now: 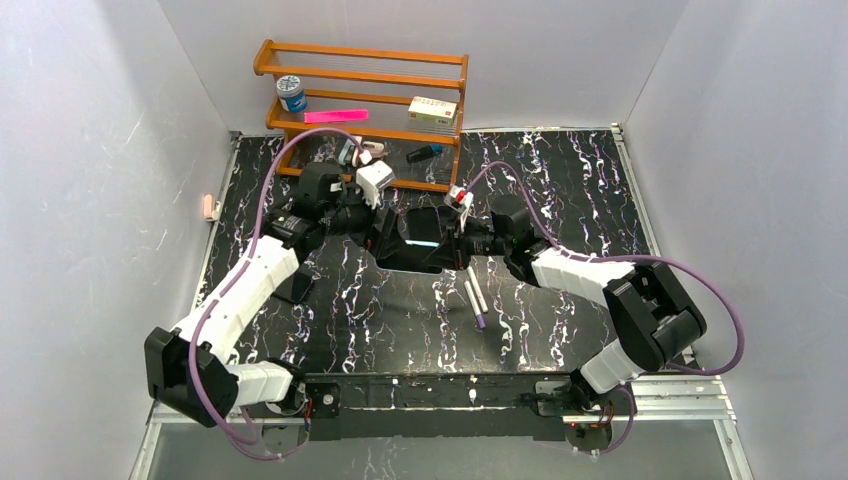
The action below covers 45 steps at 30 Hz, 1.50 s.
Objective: Take the phone out of the phone case
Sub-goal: Adjust the phone.
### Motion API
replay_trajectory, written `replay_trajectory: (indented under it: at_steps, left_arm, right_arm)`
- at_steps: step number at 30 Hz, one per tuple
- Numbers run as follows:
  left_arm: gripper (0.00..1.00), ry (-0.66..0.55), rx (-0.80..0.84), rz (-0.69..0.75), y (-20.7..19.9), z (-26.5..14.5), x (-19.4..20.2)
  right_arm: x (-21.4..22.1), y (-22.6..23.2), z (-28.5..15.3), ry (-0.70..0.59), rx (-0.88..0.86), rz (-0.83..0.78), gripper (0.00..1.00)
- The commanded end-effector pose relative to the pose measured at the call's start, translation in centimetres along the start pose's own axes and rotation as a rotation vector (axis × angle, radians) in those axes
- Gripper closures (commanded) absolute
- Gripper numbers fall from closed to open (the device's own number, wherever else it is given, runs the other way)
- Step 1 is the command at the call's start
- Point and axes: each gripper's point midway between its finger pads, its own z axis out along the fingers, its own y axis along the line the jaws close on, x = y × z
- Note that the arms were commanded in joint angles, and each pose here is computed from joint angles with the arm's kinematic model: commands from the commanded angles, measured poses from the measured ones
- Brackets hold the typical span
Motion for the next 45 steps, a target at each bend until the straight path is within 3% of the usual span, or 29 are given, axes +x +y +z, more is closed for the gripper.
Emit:
replay_trajectory:
  at_steps: [1,8,12,16,19,22,35,45]
  left_arm:
    - [0.12,0.032,0.168,0.091,-2.4,-0.2,0.4]
    - [0.18,0.111,0.307,0.109,-3.7,0.6,2.5]
    - [0.27,0.130,0.365,0.088,-4.4,1.0,2.9]
    - [0.43,0.151,0.426,0.064,-5.2,1.1,3.3]
    - [0.62,0.172,0.452,0.054,-5.6,1.3,3.8]
    - [0.71,0.180,0.470,0.051,-5.8,1.2,4.0]
    - [0.69,0.168,0.529,0.031,-6.8,1.1,3.6]
    - [1.00,0.189,0.528,0.040,-7.2,0.5,5.0]
  right_arm:
    - [-4.9,3.5,-0.6,-0.080,-0.145,-0.196,0.99]
    - [-5.6,5.2,-0.8,-0.061,-0.250,-0.259,0.99]
    - [-5.9,6.1,-0.7,-0.047,-0.302,-0.290,0.99]
    - [-5.7,6.6,-0.4,-0.022,-0.345,-0.299,0.99]
    - [-5.8,7.0,-0.2,-0.007,-0.381,-0.315,0.99]
    - [-5.4,7.2,0.1,0.023,-0.413,-0.325,0.99]
    - [-3.8,8.2,1.6,0.110,-0.486,-0.333,0.99]
    - [-4.6,8.2,1.7,0.081,-0.455,-0.352,0.98]
